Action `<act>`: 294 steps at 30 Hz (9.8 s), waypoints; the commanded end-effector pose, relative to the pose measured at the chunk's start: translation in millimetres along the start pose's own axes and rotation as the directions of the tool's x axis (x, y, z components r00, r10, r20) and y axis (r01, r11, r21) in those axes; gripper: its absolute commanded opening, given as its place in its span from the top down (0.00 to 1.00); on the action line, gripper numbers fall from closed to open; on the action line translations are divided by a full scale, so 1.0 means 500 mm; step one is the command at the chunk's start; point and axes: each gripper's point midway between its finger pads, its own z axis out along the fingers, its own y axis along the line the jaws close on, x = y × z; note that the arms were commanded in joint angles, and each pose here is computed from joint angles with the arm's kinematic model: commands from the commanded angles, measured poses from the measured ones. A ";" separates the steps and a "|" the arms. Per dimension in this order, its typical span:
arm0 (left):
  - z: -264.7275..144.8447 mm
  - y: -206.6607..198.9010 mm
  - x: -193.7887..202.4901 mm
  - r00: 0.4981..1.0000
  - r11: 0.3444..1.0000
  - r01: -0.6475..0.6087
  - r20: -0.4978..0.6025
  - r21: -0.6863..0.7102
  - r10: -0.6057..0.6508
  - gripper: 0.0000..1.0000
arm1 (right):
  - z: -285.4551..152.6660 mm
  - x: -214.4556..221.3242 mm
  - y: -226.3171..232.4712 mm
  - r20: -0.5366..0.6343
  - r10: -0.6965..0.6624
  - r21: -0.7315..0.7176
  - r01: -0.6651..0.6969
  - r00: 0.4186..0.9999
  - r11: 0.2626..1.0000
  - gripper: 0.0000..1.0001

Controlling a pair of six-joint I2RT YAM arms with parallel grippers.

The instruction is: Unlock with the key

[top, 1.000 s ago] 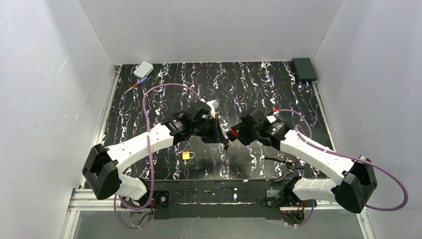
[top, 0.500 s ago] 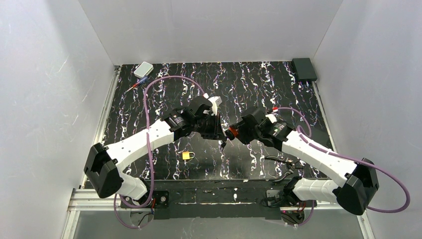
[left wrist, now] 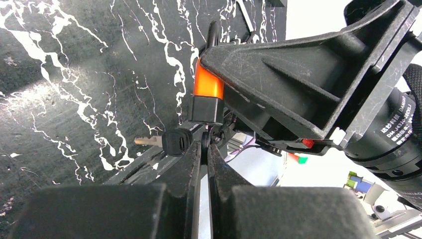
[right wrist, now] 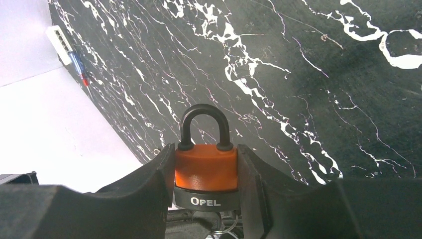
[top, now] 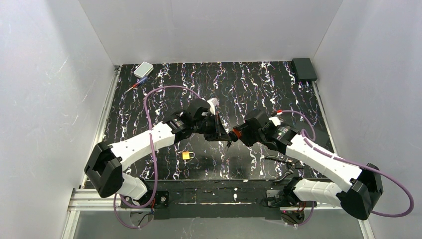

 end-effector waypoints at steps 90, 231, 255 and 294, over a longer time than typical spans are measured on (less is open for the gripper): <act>-0.124 -0.060 -0.035 0.940 0.897 -0.334 0.178 0.290 0.292 0.46 | -0.107 0.015 0.154 -0.007 -0.189 -0.306 0.178 0.982 0.935 0.99; -0.101 -0.130 -0.025 0.965 0.836 -0.258 0.180 0.485 0.193 0.79 | -0.226 -0.022 0.179 0.122 -0.089 -0.859 0.150 0.989 0.490 0.99; -0.084 -0.121 -0.030 0.958 0.839 -0.281 0.192 0.466 0.214 1.00 | -0.201 -0.012 0.170 0.118 -0.118 -0.831 0.163 0.986 0.532 0.99; -0.255 -0.175 0.037 0.826 0.704 -0.562 0.327 0.434 0.458 0.34 | -0.388 0.017 0.196 0.393 -0.257 -0.905 0.420 0.883 0.059 0.99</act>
